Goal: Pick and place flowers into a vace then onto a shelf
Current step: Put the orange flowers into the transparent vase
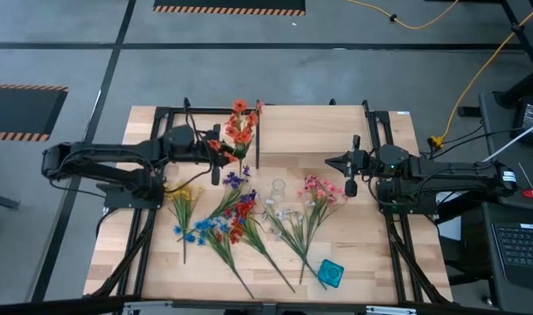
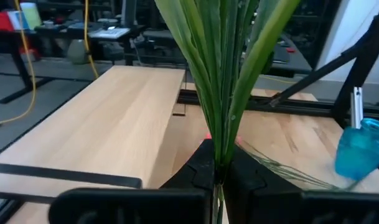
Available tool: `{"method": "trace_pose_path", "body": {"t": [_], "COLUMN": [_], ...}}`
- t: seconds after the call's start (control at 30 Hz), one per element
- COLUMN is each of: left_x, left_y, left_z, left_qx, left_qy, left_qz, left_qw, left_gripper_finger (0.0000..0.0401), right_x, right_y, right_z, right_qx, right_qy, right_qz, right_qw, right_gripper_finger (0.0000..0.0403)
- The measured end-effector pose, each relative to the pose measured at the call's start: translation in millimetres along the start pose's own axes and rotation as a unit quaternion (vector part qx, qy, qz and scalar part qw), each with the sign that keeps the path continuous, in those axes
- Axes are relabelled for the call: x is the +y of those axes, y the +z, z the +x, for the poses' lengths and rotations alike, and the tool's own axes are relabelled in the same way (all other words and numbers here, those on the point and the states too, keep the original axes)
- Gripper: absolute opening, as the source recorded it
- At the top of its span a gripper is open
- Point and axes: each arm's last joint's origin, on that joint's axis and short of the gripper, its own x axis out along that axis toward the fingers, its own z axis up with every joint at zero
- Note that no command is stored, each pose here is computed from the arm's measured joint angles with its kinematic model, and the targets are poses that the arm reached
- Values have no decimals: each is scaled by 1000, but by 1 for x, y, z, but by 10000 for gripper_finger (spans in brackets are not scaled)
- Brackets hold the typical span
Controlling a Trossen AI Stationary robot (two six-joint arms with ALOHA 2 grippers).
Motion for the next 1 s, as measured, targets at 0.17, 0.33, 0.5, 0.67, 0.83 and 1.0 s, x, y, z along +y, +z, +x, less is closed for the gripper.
{"method": "trace_pose_path", "body": {"t": [0.17, 0.33, 0.5, 0.67, 0.83, 1.0], "left_x": [-22, -37, -40, -48, -54, -50], "left_y": [1, -4, 5, 31, 46, 38], "left_z": [5, 23, 42, 57, 67, 82], "left_qx": [-20, -46, -52, -77, -84, -70], "left_qy": [-12, -19, -20, -49, -61, -37], "left_qz": [-7, -5, -5, 5, 23, 35], "left_qw": [1000, 999, 998, 996, 994, 996], "left_gripper_finger": [8, 8, 8, 8, 8, 8], "right_x": [0, 0, 0, 0, 0, 0], "right_y": [0, 1, 2, 2, 1, 1], "right_z": [0, 0, 0, 0, 0, 0], "right_qx": [0, -4, -9, -9, -8, -7], "right_qy": [0, -1, -1, -1, -1, -1], "right_qz": [0, -1, 0, 0, -1, -1], "right_qw": [1000, 1000, 1000, 1000, 1000, 1000], "right_gripper_finger": [23, 24, 24, 23, 23, 23]}}
